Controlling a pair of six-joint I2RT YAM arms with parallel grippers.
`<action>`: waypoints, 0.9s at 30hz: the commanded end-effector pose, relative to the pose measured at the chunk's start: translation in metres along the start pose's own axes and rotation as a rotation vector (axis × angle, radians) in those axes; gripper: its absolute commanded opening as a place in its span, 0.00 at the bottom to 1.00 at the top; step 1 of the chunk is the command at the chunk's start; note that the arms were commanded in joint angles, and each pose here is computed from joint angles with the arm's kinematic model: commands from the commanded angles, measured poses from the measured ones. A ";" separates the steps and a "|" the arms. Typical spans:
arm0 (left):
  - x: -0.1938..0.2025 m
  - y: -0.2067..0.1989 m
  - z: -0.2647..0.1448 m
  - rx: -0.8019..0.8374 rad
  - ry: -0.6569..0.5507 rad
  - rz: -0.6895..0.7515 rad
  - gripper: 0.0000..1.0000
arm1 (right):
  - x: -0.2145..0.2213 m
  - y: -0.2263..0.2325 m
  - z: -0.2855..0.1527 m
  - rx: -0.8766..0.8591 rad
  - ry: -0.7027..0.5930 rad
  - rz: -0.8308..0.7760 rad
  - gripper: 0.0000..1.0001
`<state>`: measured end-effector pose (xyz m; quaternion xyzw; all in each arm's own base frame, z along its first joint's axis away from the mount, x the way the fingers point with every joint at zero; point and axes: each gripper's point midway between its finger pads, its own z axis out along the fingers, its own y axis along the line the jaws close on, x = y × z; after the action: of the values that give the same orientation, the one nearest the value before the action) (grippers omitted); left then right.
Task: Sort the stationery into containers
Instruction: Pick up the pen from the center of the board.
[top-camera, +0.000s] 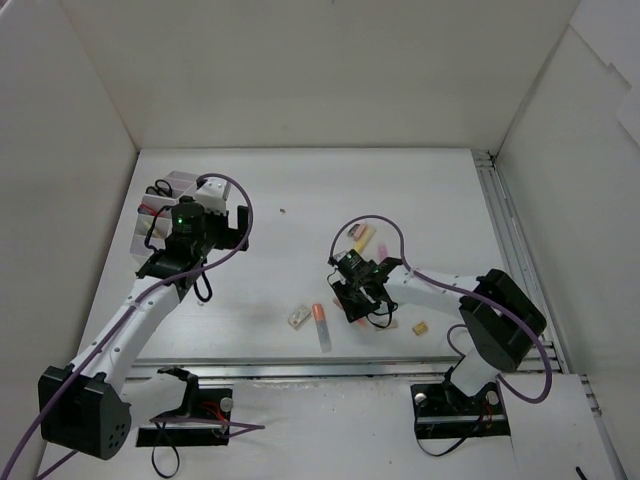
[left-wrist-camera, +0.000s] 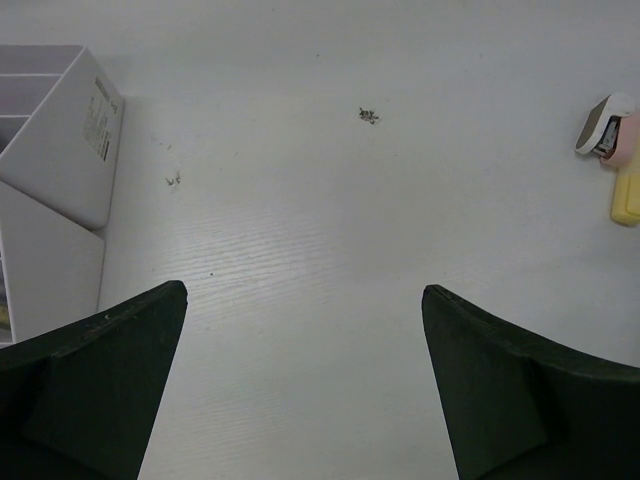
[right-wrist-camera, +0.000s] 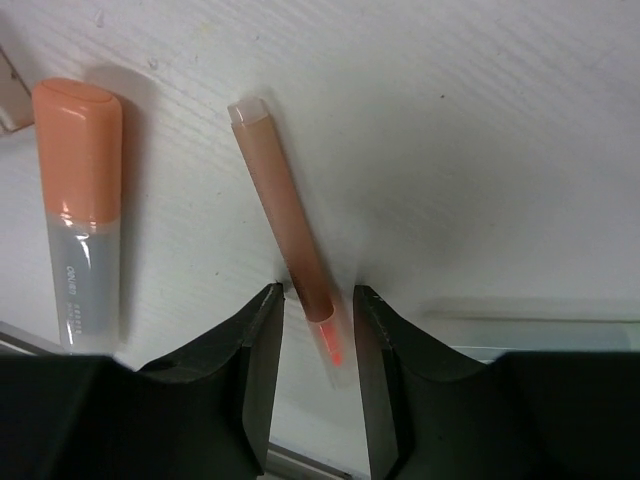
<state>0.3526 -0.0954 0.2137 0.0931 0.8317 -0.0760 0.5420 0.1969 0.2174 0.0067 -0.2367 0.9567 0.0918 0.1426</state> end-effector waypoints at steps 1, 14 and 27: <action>-0.050 -0.003 -0.006 0.001 -0.127 0.052 1.00 | 0.053 0.000 0.004 0.011 0.172 0.012 0.31; -0.034 -0.098 -0.011 0.479 -0.180 0.408 0.99 | 0.032 0.026 -0.025 -0.126 0.110 -0.059 0.00; 0.008 -0.203 -0.039 0.910 -0.225 0.853 1.00 | -0.032 0.068 -0.115 -0.720 0.172 0.071 0.00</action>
<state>0.2643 -0.2635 0.2062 0.5737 0.6124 -0.2215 0.4969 0.1849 0.2446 0.1031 -0.2302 0.9193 0.3181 0.0255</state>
